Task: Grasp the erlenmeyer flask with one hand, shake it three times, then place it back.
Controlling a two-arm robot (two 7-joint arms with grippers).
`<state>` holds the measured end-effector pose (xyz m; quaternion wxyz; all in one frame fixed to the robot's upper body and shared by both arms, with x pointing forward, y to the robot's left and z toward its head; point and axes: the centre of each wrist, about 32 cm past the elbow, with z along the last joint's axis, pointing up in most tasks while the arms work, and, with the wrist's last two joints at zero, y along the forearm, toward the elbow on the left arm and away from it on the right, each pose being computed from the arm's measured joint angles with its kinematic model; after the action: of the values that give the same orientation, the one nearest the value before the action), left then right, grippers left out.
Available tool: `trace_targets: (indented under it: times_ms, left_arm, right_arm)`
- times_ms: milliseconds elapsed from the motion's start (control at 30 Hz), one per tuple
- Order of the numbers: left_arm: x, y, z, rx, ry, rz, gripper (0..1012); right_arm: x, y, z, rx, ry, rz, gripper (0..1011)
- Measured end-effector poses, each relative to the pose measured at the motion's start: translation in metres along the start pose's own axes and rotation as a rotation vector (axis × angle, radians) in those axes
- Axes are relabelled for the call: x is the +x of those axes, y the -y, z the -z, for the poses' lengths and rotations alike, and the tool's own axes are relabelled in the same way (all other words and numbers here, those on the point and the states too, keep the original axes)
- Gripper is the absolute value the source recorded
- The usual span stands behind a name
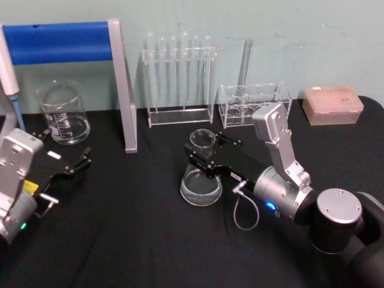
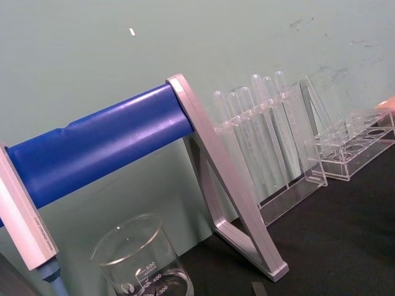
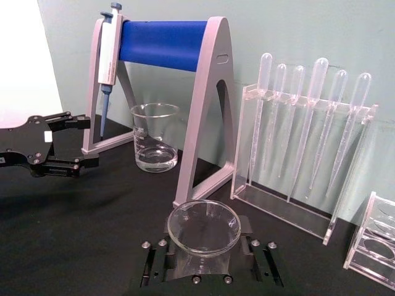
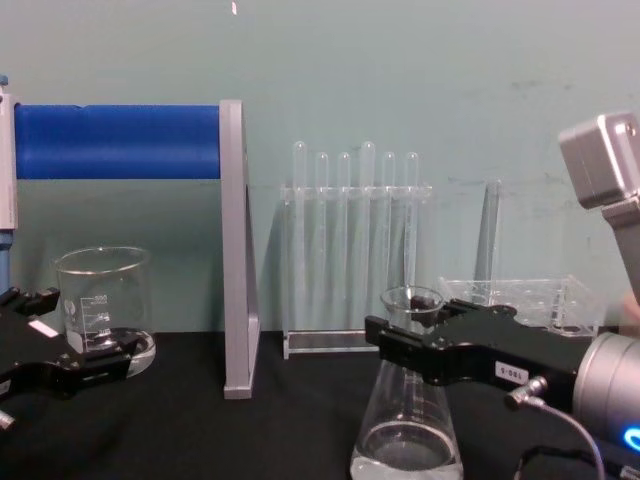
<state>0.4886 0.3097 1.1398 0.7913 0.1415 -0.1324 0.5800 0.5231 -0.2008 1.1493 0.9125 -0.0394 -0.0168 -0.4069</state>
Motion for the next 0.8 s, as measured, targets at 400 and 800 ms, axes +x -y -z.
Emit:
trace_targets:
  times_ms: [400,800]
  left_arm:
    - [0.0,0.0,0.0,0.0,0.0,0.0,1001]
    - [0.0,0.0,0.0,0.0,0.0,0.0,1001]
  right_arm:
    - [0.0,0.0,0.0,0.0,-0.001,0.001,450]
    - [0.002,0.005,-0.02,0.047,0.022,0.012,450]
